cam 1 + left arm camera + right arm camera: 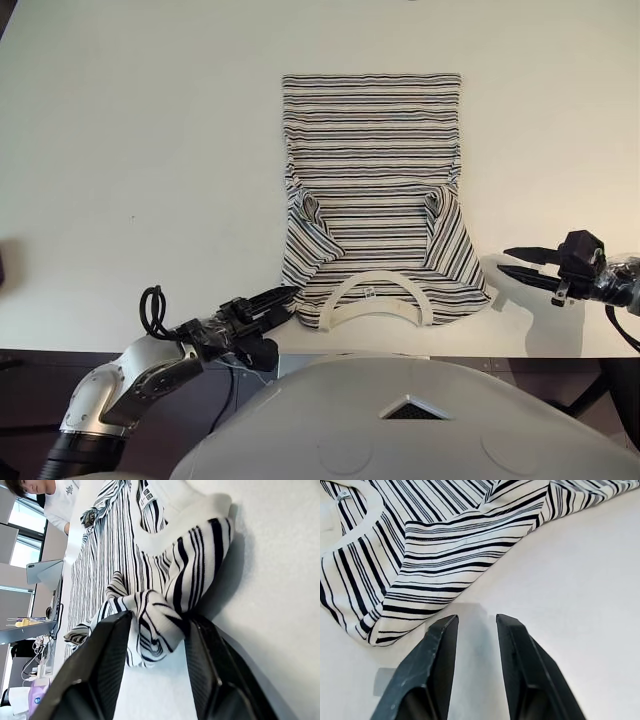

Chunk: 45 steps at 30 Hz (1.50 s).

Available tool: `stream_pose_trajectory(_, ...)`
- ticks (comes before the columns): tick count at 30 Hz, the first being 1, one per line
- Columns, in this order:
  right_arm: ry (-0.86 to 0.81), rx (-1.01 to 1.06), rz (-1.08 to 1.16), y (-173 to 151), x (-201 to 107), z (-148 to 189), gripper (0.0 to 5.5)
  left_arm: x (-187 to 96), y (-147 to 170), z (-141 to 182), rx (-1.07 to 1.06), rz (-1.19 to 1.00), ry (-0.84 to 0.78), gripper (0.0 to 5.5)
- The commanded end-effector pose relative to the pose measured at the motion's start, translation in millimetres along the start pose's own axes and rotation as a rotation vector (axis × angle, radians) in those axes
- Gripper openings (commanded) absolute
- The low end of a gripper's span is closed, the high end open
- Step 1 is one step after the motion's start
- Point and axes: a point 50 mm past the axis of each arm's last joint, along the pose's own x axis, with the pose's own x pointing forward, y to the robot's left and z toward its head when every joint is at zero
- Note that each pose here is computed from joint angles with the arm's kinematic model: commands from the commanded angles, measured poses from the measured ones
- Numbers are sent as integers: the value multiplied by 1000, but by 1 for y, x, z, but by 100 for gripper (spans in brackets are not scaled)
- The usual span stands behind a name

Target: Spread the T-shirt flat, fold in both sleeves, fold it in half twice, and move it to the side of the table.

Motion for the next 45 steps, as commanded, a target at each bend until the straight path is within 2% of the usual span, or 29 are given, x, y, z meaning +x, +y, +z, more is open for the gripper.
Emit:
stream_pose_trajectory(1, 64, -102, 13, -4, -4, -1, 140, 0, -7, -4, -4, -73, 19, 185)
stream_pose_trajectory(2, 78, -131, 19, -4, -5, -3, 140, 0, -8, -5, -14, -81, 25, 185)
stream_pose_trajectory(7, 129, -297, 89, 6, -4, -9, 142, -1, -5, -9, -109, -68, 40, 107)
stream_pose_trajectory(14, 63, -612, 127, 13, 0, 7, 142, 1, -8, -5, -175, -101, 5, 28)
stream_pose_trajectory(16, 42, -724, 137, 14, 0, 11, 171, 2, -11, -3, -191, -106, 1, 10)
stream_pose_trajectory(21, 39, -987, 145, 11, -5, 4, 248, 3, -14, -1, -208, -112, -5, 10)
stream_pose_trajectory(23, 38, -1054, 171, 12, -6, -3, 253, 3, -14, -2, -210, -115, -4, 10)
stream_pose_trajectory(30, -42, -1082, 216, 31, 8, -23, 253, 1, -14, -4, -205, -129, -8, 10)
stream_pose_trajectory(43, -76, -1057, 198, 36, 27, -25, 253, -1, -11, -7, -192, -132, -19, 10)
stream_pose_trajectory(45, -72, -1052, 201, 36, 26, -25, 221, -2, -9, -7, -192, -122, -19, 10)
